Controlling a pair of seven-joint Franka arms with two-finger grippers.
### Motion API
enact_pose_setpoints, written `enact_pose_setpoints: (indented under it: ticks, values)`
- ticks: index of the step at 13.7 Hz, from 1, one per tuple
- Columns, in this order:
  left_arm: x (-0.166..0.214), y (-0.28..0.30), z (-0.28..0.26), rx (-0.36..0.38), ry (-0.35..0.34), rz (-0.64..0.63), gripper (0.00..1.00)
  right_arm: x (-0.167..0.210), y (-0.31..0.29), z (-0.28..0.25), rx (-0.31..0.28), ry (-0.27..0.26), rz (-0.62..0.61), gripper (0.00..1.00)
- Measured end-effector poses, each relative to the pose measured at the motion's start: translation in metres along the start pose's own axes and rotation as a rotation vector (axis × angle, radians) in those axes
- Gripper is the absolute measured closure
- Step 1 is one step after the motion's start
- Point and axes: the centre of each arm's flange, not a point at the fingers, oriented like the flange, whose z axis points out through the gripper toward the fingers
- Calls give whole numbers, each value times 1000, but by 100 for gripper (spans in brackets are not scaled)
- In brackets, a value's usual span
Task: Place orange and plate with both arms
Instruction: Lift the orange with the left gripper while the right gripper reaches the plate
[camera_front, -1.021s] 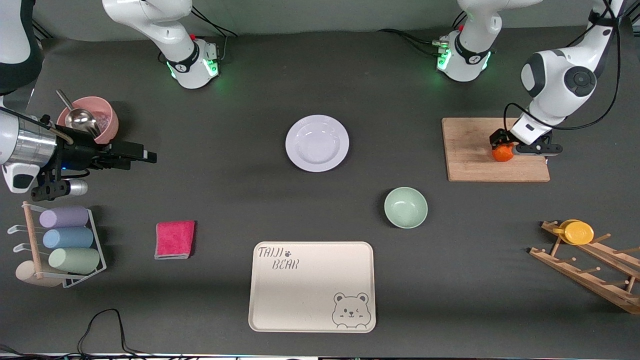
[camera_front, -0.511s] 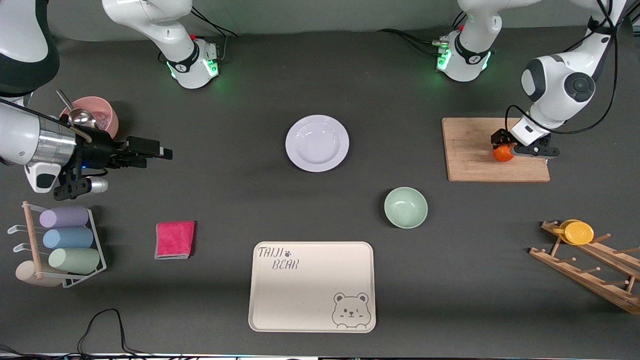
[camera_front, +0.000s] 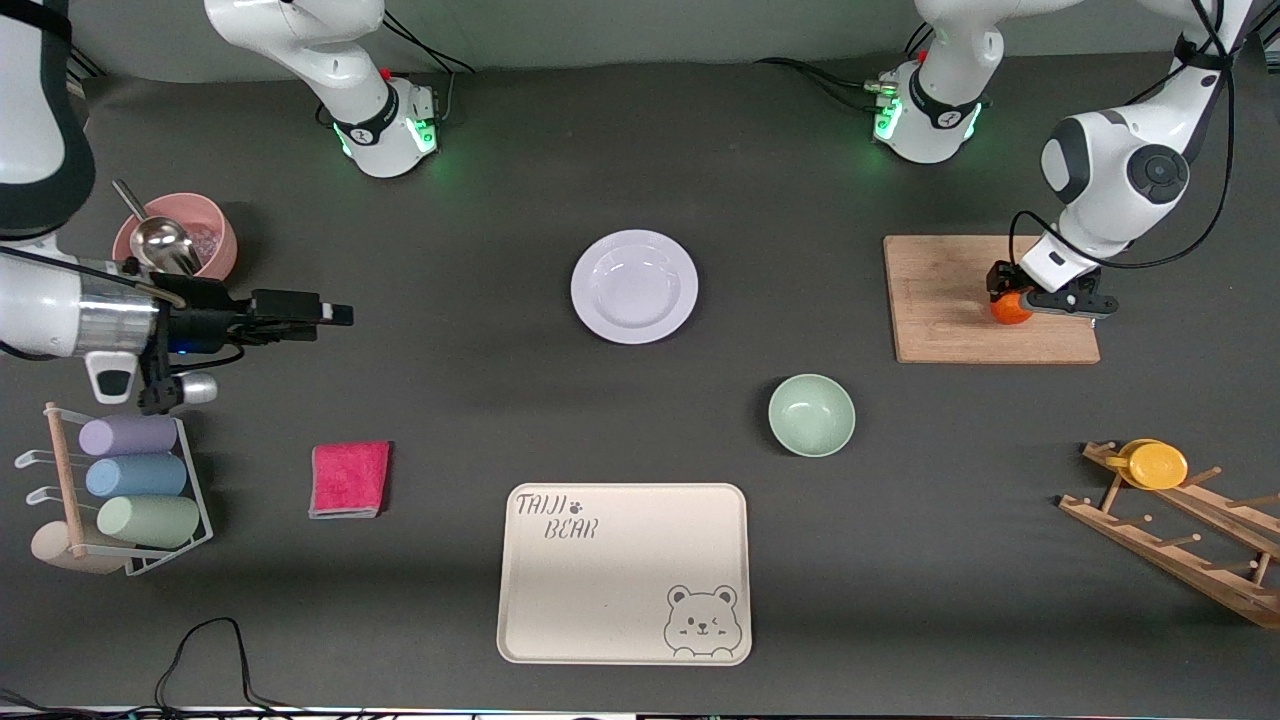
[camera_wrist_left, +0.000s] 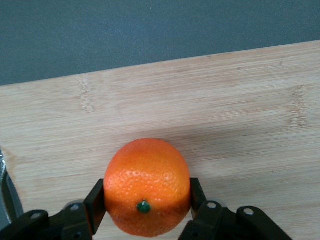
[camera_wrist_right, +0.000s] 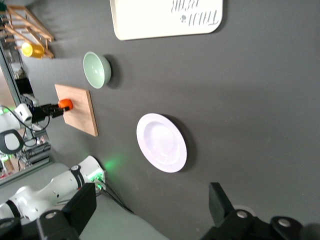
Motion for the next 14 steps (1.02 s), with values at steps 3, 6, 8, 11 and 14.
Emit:
enact_pose_setpoints:
  ticks: [3, 6, 8, 11, 14]
  values:
    - [1, -1, -1, 1, 3, 0, 30, -1, 11, 27, 52, -44, -52, 0]
    - [16, -7, -23, -11, -47, -6, 30, -5, 27, 48, 109, -65, -23, 0]
    - [36, -16, -75, -26, -116, -10, 30, -11, 39, 60, 139, -85, 8, 0]
    - [55, -22, -159, -26, -126, -14, 30, -17, 62, 64, 198, -82, 66, 0]
    - [81, 17, -208, -39, -93, -61, 30, -22, 82, 69, 240, -81, 89, 0]
